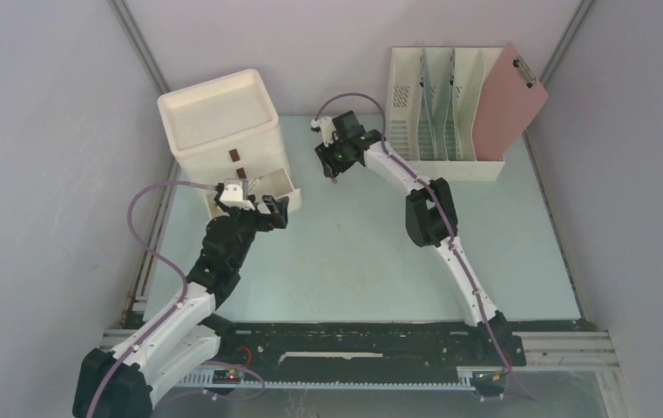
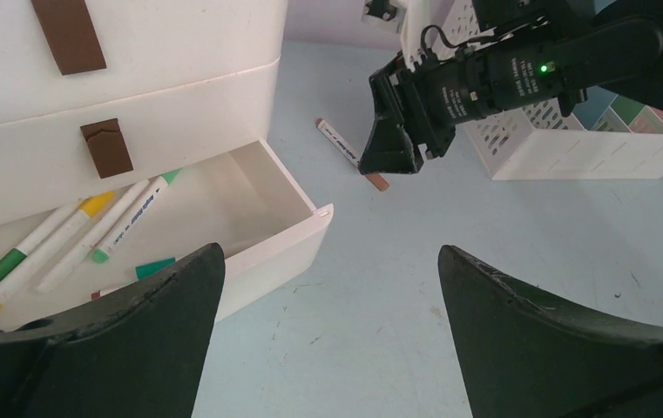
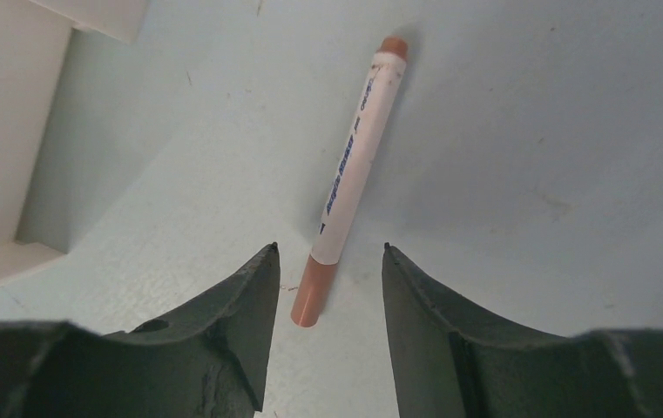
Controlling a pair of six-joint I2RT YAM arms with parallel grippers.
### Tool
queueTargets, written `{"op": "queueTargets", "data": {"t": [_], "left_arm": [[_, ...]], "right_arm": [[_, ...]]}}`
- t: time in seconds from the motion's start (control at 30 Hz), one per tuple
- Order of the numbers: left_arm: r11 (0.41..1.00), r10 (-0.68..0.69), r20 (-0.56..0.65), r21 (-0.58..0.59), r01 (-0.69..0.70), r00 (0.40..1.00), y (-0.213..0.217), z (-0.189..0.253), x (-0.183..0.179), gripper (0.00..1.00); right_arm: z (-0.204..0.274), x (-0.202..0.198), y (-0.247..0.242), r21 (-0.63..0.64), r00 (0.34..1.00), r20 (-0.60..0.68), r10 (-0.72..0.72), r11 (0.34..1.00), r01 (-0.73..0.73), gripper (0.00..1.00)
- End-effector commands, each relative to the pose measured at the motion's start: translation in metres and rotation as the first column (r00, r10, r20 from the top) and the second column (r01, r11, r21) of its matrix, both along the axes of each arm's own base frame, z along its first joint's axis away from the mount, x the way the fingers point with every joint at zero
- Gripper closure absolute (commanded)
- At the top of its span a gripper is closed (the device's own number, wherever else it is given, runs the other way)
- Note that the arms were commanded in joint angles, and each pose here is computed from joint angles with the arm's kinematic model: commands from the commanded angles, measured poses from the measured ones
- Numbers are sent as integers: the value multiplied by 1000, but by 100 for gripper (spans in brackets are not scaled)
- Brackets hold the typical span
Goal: Organize the desk
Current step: Move the stationery to the center of the board.
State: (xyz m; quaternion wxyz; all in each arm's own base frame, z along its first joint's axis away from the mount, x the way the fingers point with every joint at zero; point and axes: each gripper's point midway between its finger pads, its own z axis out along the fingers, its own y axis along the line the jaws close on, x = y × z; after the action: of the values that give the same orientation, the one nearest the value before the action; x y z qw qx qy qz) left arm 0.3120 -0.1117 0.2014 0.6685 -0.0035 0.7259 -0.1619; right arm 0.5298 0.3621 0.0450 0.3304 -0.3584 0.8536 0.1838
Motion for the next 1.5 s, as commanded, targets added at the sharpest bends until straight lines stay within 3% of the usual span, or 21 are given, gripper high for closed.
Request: {"op": "queueTargets", "data": {"t": [0.0,0.37,0.57,0.83,1.07,1.47], "left_arm": [[1000,-12,19,-28,12,1000,-2,5,0,0],[999,-18,18,-38,18,1000,-3,3,-1,0],[999,-13,24,-40,14,1000,-2,5,-2,0],[999,-9,18,-34,10,1000,-1,2,-1,0],[1000,-5,19,-30,5,1000,0,2,-2,0],[999,-22,20,-42,23,1000,-4,4,-3,0]], "right_arm": [[16,7,3,-28,998,55,-40,999,42,47],[5,2,1,-88,999,52,17,996,-12,60],[4,0,1,-86,999,43,32,996,-28,57],[-18,-2,1,-270,982,134,133,958,-93,56],[-24,-7,0,-296,979,115,169,946,-128,60],[-49,-38,-37,-331,985,-80,152,928,-170,93]]}}
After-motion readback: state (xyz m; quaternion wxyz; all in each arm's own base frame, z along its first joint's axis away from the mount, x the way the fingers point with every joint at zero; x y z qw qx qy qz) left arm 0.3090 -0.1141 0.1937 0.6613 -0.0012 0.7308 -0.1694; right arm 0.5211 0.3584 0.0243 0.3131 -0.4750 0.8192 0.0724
